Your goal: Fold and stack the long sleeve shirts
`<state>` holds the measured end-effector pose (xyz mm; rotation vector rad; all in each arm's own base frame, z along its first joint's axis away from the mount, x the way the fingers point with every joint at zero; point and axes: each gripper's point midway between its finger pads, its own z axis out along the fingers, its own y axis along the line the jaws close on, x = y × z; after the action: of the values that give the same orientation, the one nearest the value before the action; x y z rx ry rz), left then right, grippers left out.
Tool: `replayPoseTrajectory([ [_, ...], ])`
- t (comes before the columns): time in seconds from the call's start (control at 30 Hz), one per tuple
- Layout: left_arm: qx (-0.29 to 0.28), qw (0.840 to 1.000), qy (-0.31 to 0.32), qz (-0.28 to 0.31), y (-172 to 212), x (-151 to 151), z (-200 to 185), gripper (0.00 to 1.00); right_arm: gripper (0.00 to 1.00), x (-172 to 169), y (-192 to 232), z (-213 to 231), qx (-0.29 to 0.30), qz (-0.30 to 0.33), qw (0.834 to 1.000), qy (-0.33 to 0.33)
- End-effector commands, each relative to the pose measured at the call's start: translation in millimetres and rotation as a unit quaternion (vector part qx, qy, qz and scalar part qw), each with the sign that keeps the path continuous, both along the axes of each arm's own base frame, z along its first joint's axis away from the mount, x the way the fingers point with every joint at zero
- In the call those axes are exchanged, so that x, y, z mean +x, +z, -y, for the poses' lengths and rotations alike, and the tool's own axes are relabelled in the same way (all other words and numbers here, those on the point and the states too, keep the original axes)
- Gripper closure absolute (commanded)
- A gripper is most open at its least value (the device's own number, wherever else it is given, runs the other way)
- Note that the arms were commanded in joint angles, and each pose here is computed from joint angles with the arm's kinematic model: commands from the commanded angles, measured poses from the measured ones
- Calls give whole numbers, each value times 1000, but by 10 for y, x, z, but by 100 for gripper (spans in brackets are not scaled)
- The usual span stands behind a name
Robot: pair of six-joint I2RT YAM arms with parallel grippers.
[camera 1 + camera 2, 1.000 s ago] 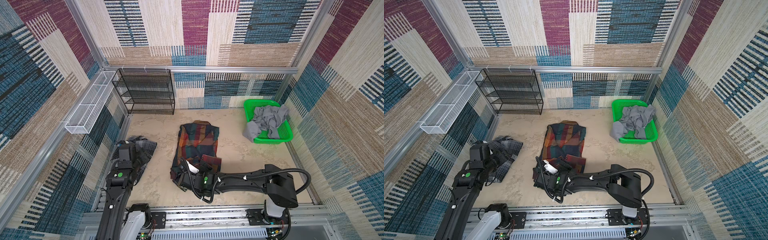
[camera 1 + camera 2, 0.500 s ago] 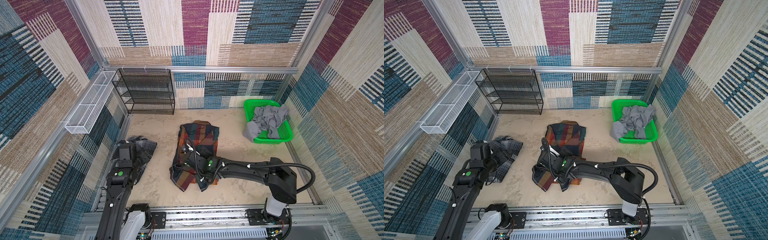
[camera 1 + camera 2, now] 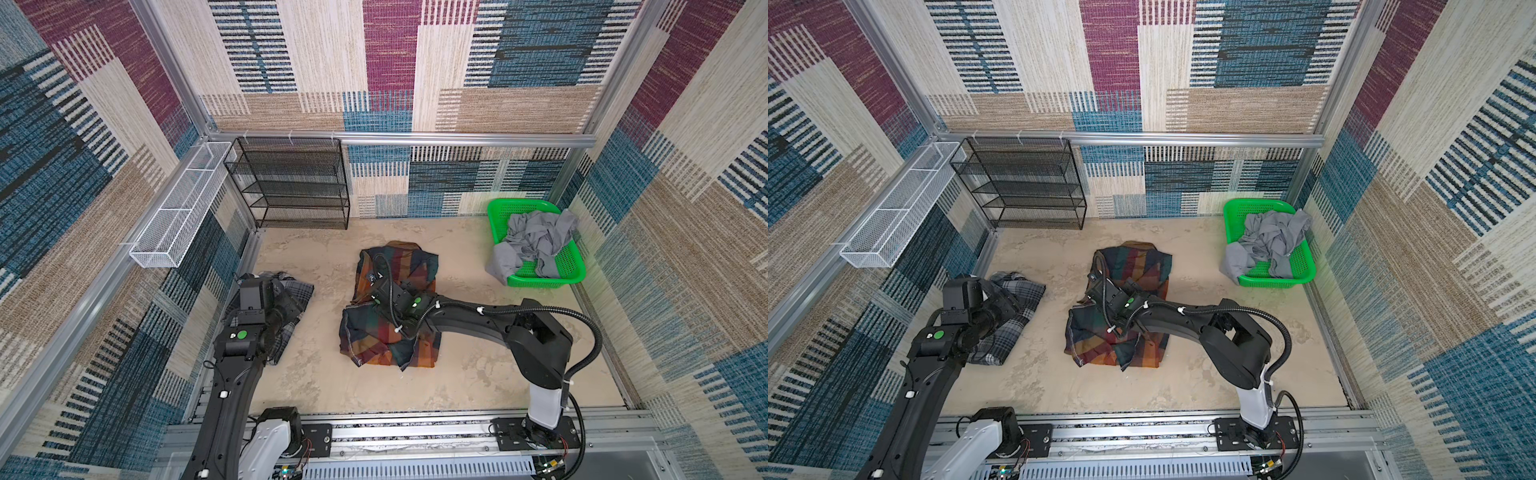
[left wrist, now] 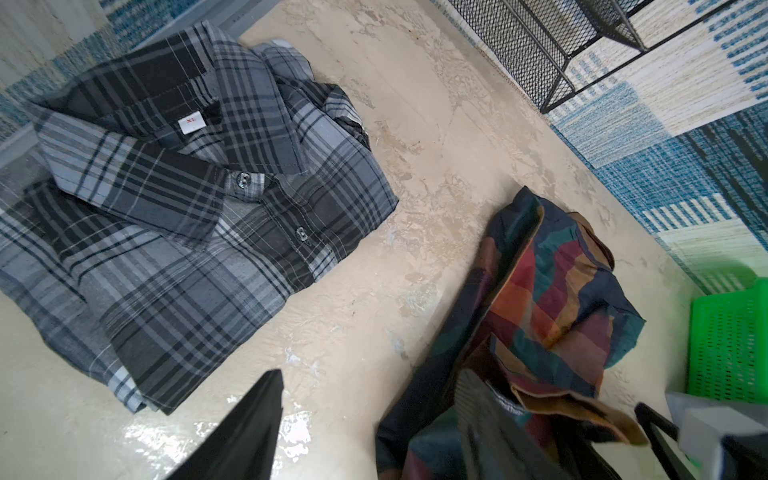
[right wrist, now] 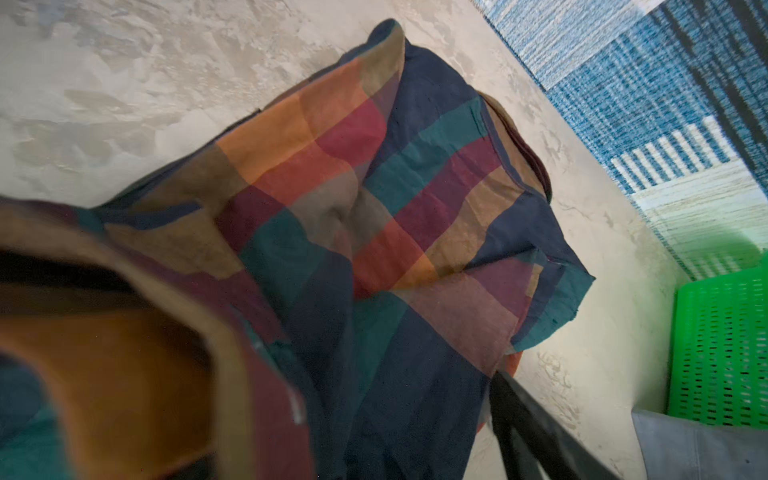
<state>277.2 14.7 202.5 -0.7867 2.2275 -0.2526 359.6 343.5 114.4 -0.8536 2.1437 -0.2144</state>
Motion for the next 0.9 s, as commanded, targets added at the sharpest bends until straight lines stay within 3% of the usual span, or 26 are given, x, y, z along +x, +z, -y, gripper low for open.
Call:
replayPoseTrajectory([
  [0.0, -31, 999, -17, 5, 33, 107, 113, 31, 16, 151, 66, -18, 38, -8, 999, -14],
  [0.13, -54, 997, -44, -13, -25, 178, 234, 31, 16, 298, 140, 102, 66, -28, 997, -24],
  [0.4, -86, 993, -76, -34, -202, 115, 391, 31, 15, 66, 468, 50, 125, -53, 991, 16],
  [0.57, -155, 976, -136, -71, -390, -22, 709, 32, 15, -404, 656, 161, 185, -100, 976, 52],
  [0.7, -174, 966, -172, -83, -421, -213, 944, 32, 15, -866, 753, 387, 208, -127, 968, 62],
  [0.87, -173, 956, -218, -95, -419, -399, 1317, 31, 17, -1224, 757, 677, 236, -186, 954, 15],
])
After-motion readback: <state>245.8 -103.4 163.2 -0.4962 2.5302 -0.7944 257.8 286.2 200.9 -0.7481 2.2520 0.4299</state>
